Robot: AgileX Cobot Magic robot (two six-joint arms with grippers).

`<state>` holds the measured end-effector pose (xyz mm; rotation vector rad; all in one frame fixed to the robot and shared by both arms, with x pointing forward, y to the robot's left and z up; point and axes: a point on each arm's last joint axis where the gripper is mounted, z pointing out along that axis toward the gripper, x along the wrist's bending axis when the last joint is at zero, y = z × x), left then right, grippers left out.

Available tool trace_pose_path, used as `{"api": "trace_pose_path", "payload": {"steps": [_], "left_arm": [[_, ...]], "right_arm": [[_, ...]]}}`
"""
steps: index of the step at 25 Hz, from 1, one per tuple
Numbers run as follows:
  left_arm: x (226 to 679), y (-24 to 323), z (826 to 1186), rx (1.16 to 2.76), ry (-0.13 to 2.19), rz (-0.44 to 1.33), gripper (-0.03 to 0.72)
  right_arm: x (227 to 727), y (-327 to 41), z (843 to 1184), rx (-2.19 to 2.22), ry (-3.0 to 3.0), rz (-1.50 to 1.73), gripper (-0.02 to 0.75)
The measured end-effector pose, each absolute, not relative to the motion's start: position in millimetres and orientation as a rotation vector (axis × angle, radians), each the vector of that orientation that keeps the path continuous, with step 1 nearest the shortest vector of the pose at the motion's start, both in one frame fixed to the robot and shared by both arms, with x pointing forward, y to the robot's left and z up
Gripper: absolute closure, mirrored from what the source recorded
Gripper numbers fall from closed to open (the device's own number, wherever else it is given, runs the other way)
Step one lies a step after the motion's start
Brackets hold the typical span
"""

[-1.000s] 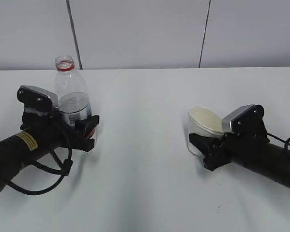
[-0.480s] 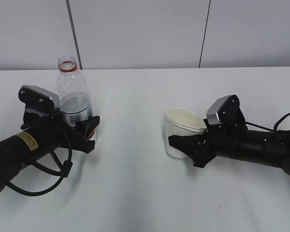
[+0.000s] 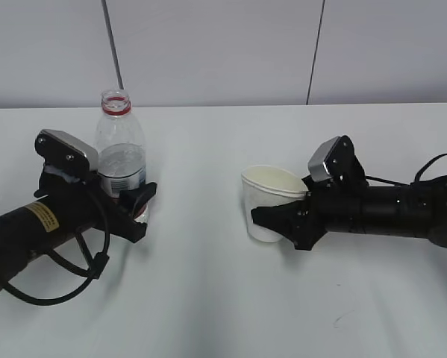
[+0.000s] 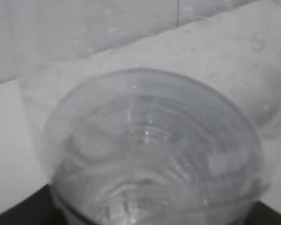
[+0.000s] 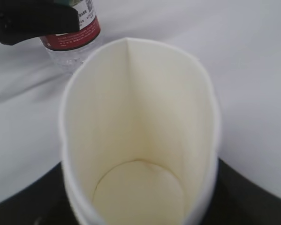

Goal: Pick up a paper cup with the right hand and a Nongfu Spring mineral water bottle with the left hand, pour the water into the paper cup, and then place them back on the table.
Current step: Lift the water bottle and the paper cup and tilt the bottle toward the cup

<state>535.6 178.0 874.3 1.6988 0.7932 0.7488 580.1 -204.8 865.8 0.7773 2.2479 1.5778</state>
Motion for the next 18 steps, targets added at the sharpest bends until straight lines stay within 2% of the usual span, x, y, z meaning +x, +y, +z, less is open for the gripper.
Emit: {"api": "trace_pose_path", "payload": {"steps": [18], "left_arm": [[535, 182, 902, 1.872, 0.580, 0.968, 0.276]], "right_arm": [[601, -170, 892, 0.590, 2.415, 1.683, 0.293]]}}
